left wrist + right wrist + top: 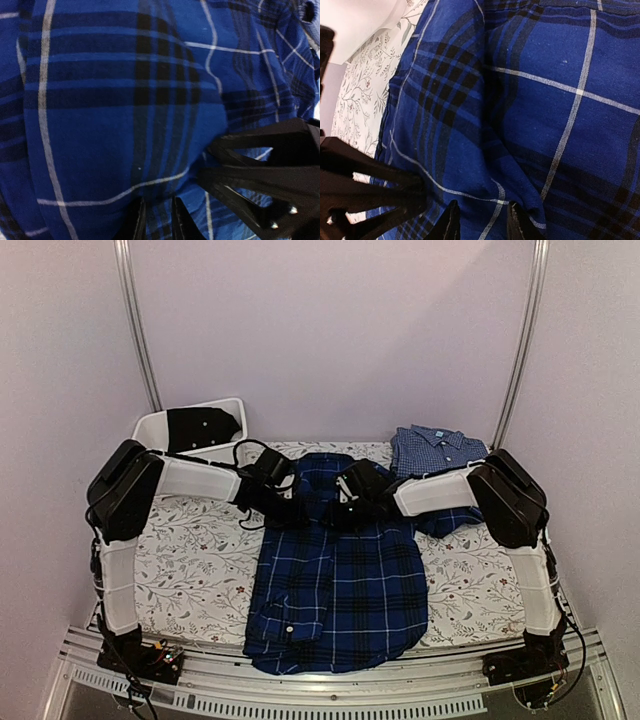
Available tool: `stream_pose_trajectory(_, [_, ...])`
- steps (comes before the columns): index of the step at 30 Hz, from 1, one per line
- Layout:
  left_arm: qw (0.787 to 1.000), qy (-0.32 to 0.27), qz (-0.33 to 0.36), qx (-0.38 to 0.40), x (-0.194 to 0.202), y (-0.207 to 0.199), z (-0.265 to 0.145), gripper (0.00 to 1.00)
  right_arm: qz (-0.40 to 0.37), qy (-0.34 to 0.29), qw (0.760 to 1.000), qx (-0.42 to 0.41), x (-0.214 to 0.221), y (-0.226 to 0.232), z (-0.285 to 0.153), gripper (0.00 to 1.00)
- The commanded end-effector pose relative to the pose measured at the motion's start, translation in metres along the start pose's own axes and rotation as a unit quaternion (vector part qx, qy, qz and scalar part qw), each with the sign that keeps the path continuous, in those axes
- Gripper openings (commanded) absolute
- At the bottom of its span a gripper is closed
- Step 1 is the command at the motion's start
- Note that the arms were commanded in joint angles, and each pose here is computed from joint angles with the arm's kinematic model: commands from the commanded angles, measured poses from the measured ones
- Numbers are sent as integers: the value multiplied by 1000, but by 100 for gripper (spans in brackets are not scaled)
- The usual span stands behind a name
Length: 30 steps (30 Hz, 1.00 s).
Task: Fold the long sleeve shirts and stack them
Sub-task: Move the 1/3-folded shirt to the center of the board, then smooth out the corner of the shirt at the corner of the board.
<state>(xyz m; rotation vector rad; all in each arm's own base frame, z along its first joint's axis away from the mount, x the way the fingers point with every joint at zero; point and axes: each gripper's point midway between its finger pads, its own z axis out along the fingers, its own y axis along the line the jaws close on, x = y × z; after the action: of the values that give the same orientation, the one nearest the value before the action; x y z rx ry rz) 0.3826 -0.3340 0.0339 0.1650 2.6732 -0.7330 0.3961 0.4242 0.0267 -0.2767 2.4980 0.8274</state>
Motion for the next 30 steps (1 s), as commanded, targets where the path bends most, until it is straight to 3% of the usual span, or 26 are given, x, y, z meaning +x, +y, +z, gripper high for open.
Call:
stream_pose_trajectory(1, [1000,-3,-20,-19,-8,29,18,18,-9,-10,1000,0,-11,9,-21,32])
stream_pose_trajectory(10, [998,23,-24,-57,4,79,19,17,-34,-55,997,37,-32,15,-89,35])
stream_pose_trajectory(17, [996,31,-6,-78,0,104,6,16,-26,-67,993,96,-7,-17,-139,36])
stream_pose_trajectory(22, [996,40,8,-80,-4,104,4,16,-20,-38,995,93,41,-22,-160,37])
stream_pose_trajectory(30, [997,38,21,-71,-11,96,2,18,-78,45,993,79,142,7,-168,37])
